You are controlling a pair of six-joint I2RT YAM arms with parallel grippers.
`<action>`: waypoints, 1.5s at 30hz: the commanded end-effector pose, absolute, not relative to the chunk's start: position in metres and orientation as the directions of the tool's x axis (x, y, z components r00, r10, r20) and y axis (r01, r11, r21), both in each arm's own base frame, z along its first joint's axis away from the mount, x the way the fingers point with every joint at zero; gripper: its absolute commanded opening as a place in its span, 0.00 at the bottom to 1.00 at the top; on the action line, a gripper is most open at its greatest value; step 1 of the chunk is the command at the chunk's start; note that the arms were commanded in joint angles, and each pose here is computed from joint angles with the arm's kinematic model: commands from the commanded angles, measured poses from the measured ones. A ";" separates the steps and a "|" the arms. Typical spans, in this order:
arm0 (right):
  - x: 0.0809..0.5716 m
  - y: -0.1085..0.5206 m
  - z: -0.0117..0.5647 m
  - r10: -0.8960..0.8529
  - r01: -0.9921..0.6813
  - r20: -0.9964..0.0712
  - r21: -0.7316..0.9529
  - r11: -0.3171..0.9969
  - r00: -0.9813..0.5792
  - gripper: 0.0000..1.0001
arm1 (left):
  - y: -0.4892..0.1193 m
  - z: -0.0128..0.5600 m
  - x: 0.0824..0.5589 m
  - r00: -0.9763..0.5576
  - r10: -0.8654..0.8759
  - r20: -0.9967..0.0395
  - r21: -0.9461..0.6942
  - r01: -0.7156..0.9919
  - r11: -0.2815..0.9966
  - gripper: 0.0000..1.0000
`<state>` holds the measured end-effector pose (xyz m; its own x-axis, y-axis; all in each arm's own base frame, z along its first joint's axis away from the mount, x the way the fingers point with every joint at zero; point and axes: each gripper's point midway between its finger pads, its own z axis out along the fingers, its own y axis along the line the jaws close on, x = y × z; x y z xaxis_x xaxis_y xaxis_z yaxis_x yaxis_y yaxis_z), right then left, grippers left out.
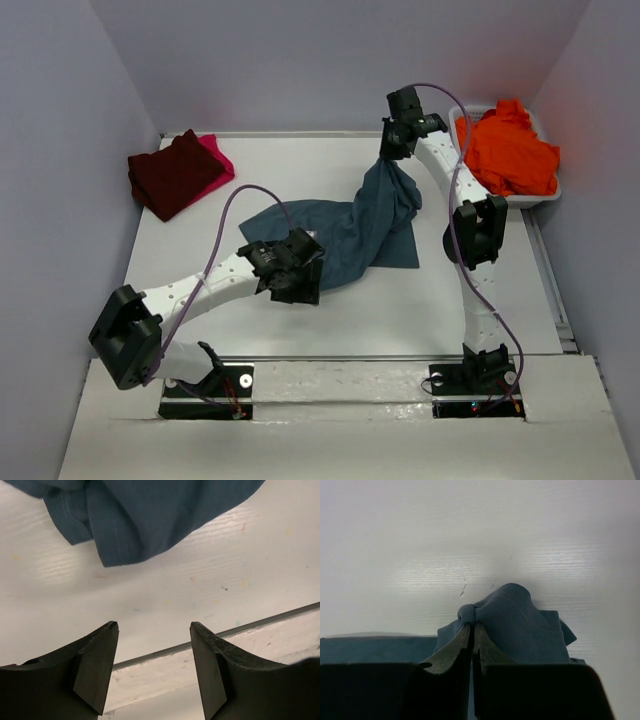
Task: Fold and stack the t-shirts
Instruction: Flatten the tshirt out
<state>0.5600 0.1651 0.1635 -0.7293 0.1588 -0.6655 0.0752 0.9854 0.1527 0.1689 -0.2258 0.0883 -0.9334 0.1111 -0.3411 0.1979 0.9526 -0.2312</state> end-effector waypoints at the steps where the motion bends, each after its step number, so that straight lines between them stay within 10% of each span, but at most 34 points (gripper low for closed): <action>1: 0.576 0.166 0.181 0.179 0.062 -0.712 0.187 0.980 -0.679 0.07 | -0.218 0.077 0.144 -0.961 0.109 -0.254 -0.240 0.172 0.955 0.71; 45: 0.564 0.166 0.216 0.177 0.031 -0.739 0.207 0.978 -0.650 0.07 | -0.233 0.039 0.217 -0.922 0.200 -0.331 0.058 0.191 0.980 0.72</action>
